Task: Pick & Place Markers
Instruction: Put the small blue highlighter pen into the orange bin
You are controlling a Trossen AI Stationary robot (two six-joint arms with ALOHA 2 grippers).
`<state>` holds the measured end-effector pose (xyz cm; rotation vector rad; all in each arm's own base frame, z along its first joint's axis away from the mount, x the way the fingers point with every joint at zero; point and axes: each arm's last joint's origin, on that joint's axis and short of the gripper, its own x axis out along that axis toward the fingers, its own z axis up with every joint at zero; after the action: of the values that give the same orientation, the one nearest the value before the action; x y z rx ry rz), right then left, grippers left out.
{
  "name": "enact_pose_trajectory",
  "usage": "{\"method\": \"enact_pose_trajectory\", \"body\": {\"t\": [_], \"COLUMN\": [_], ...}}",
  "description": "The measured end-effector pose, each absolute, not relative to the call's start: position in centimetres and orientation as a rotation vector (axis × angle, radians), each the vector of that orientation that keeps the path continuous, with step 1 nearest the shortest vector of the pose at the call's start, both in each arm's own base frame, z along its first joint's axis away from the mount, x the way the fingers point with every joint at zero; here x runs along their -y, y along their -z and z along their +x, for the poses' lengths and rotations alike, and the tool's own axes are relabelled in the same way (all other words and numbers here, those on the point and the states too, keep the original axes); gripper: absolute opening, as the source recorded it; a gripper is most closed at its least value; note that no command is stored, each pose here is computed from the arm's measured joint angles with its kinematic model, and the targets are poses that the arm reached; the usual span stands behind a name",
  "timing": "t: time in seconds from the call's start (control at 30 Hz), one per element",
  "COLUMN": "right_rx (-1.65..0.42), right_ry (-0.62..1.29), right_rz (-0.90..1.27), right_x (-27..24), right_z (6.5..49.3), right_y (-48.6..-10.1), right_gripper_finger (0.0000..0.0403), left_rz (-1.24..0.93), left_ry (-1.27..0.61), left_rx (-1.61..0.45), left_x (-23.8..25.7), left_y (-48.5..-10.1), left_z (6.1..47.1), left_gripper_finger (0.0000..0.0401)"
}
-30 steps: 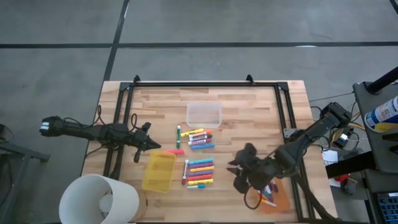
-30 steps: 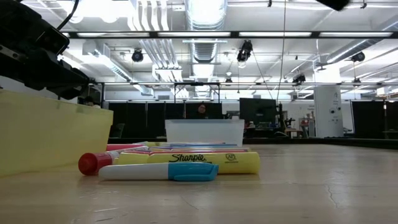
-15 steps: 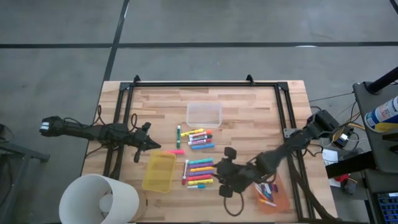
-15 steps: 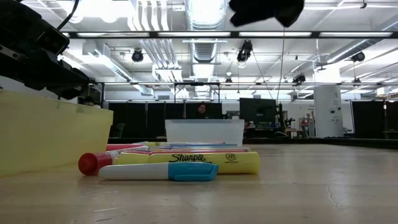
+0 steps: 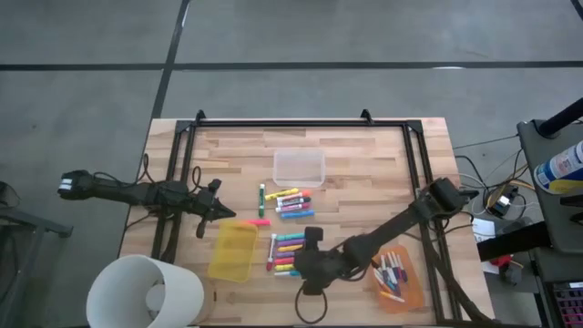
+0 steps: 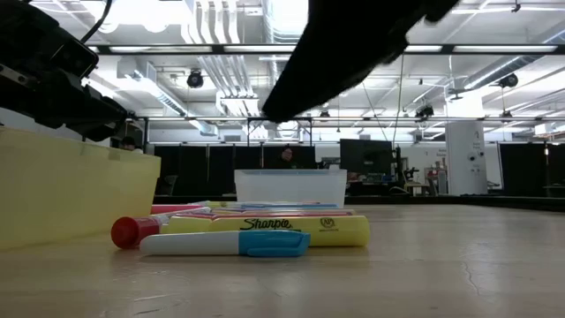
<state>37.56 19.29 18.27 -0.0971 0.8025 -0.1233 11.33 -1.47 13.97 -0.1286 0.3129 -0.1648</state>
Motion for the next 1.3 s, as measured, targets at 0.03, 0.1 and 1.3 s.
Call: {"method": "enact_pose_trajectory", "body": {"t": [0.03,0.1,1.3], "right_rx": [-0.811,-0.834,-0.883], "right_ry": [0.111,0.1,0.015], "right_rz": [-0.101,-0.114,0.053], "right_x": [-19.5,-19.7,-21.6], "right_z": [37.9,38.3,39.4], "right_y": [-17.9,-16.9,-13.3], "right_gripper_finger": [0.0183,0.0182,0.0127], "left_rz": [-0.129,-0.129,-0.129], "left_ry": [0.165,0.165,0.165], "left_rx": [-0.312,-0.314,-0.317], "left_x": [1.5,1.5,1.5], "left_y": [-14.0,-13.9,-13.9], "left_z": [11.3,11.3,11.3], "left_gripper_finger": [0.0,0.0,0.0]}}
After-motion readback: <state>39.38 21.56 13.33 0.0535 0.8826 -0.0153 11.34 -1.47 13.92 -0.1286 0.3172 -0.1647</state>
